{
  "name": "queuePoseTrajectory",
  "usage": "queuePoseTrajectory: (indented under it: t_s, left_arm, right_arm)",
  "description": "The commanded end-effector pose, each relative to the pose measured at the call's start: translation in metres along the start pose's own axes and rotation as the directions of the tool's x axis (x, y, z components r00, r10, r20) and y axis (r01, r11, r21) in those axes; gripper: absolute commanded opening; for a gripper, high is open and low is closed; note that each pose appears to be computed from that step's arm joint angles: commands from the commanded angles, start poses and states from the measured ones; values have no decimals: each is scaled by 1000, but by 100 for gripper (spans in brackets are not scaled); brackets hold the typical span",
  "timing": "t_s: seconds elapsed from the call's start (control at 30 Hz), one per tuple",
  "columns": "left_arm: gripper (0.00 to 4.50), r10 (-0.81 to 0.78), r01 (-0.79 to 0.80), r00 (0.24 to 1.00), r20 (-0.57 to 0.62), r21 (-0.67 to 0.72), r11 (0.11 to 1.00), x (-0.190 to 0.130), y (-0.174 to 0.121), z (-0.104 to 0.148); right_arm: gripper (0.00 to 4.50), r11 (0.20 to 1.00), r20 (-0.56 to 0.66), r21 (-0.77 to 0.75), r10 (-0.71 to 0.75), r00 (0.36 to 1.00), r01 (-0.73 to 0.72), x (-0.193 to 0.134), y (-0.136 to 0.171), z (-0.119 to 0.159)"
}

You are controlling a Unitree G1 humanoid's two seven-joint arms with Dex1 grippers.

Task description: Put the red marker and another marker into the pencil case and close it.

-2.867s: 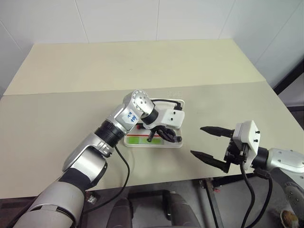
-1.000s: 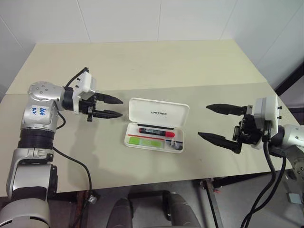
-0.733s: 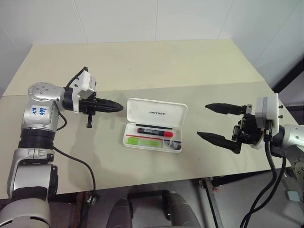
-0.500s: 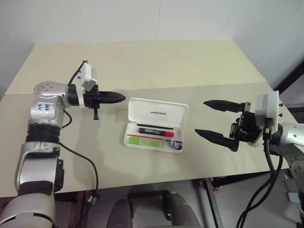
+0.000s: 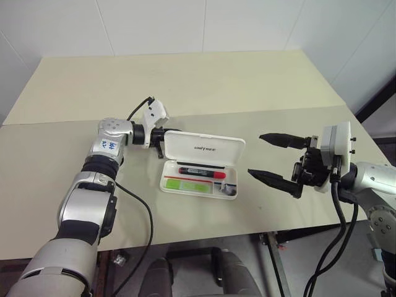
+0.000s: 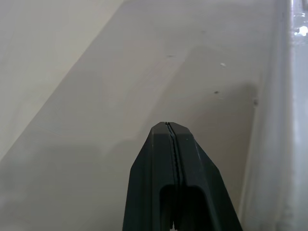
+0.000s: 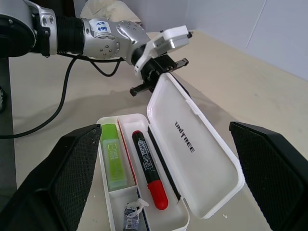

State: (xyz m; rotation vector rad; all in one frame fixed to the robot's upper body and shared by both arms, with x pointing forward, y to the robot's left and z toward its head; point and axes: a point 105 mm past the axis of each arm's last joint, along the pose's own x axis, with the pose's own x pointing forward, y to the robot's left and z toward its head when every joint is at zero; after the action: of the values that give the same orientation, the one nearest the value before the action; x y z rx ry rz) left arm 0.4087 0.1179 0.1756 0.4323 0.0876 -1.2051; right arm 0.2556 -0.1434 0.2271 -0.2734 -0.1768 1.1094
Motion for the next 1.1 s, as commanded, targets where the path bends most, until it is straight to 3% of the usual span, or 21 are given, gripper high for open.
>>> queuePoseTrajectory:
  t_s: [0.03,0.4,0.73,1.1]
  left_arm:
    - [2,-25,21,998,62,67,998,-12,2,17]
    - [2,-173,160,981,84,150,976,-33,-20,22]
    - [2,-396,401,916,-64,157,903,-25,-74,-9]
    - [2,-401,426,889,-220,77,902,-13,-98,-44]
  right_arm:
    - [450,999,22,-38,-10,1000,10,-2,4,9]
    - [450,1000,28,-19,-17,999,18,1,7,4]
    - [450,1000,13,-7,-21,1000,21,1,6,-3]
    - [450,999,18,4,-44,999,44,2,9,-6]
